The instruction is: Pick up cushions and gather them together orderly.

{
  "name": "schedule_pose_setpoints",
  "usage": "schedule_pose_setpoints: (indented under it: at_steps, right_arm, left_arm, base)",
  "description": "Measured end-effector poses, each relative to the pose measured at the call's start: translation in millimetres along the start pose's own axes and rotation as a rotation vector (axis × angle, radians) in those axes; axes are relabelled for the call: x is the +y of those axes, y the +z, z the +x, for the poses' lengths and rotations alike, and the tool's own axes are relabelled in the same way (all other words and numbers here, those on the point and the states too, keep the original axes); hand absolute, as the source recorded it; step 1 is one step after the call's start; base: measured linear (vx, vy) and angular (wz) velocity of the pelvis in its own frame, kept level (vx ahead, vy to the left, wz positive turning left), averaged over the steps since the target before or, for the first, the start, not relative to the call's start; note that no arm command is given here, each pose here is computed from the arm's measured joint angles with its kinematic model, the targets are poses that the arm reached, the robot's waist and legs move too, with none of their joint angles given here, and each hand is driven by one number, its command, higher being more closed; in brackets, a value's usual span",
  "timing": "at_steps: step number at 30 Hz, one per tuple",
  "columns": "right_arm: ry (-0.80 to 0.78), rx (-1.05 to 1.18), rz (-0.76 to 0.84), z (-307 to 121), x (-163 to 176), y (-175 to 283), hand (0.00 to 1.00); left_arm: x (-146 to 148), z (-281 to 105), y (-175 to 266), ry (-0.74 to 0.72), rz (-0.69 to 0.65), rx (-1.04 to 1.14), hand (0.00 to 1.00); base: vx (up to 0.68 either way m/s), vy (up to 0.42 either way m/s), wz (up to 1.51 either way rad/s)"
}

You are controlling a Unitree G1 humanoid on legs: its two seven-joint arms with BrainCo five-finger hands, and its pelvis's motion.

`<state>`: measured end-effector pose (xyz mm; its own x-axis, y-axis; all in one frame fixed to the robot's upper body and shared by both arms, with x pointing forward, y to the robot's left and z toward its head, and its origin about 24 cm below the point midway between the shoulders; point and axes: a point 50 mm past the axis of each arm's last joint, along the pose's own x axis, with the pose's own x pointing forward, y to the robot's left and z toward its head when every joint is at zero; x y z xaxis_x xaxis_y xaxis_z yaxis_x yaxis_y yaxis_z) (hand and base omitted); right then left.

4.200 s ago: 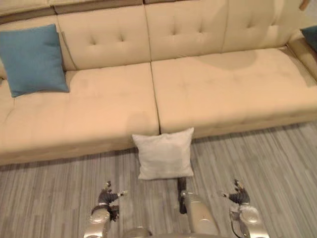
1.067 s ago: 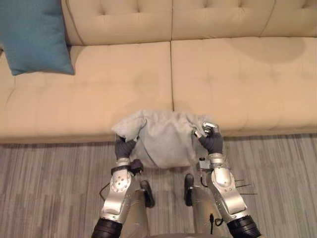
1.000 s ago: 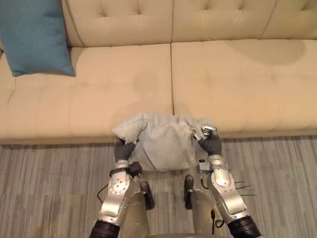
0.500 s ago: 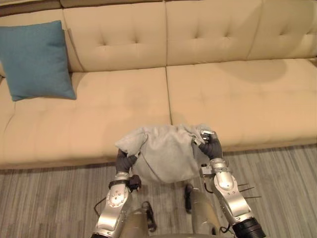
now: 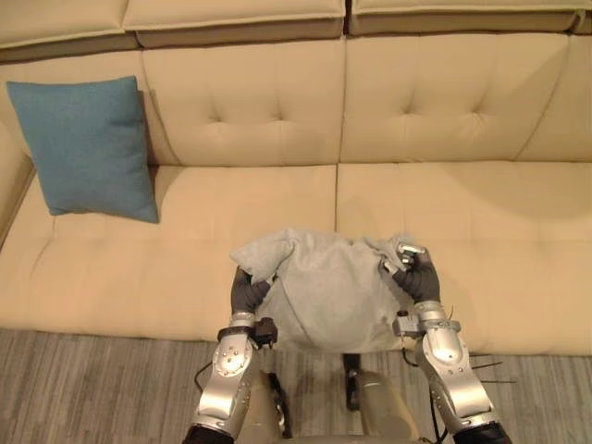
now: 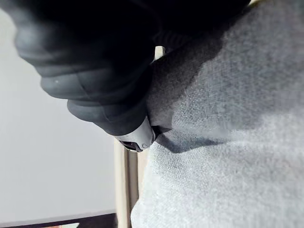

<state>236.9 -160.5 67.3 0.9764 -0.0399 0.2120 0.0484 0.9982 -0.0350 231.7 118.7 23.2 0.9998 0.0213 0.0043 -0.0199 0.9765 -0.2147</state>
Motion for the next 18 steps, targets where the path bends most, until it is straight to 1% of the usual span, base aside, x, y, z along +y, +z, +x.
schedule_pose_setpoints:
  at_steps: [2, 4, 9, 12, 15, 18]
  right_arm:
    - [-0.018, -0.018, -0.003, 5.1, -3.0, 3.3, 1.00]
    - [-0.037, -0.028, 0.029, 6.6, 0.8, 5.1, 1.00]
    - [-0.029, -0.106, 0.036, 23.1, 13.1, 20.7, 1.00]
    - [-0.039, -0.193, 0.041, 50.0, 19.6, 40.3, 1.00]
    - [-0.051, -0.325, 0.021, 88.3, 25.3, 75.9, 1.00]
    - [-0.071, -0.403, 0.002, 115.1, 28.9, 103.4, 1.00]
  left_arm:
    - [-2.5, -0.2, -0.9, -0.009, -0.001, 0.003, 1.00]
    - [-3.9, 5.5, 3.9, -0.030, 0.016, -0.017, 1.00]
    - [2.1, 14.6, 14.8, -0.007, 0.050, -0.065, 1.00]
    - [-4.8, 38.0, 43.8, -0.008, 0.095, -0.185, 1.00]
    - [-16.5, 69.9, 88.8, 0.015, 0.127, -0.354, 1.00]
    - [-25.1, 95.0, 122.1, 0.055, 0.151, -0.454, 1.00]
  base:
    - [0.11, 0.214, -0.24]
    - [0.11, 0.231, -0.08]
    - [0.04, 0.110, -0.41]
    - [-0.04, 0.042, -0.26]
    - [-0.10, 0.012, -0.11]
    - [-0.13, -0.026, 0.08]
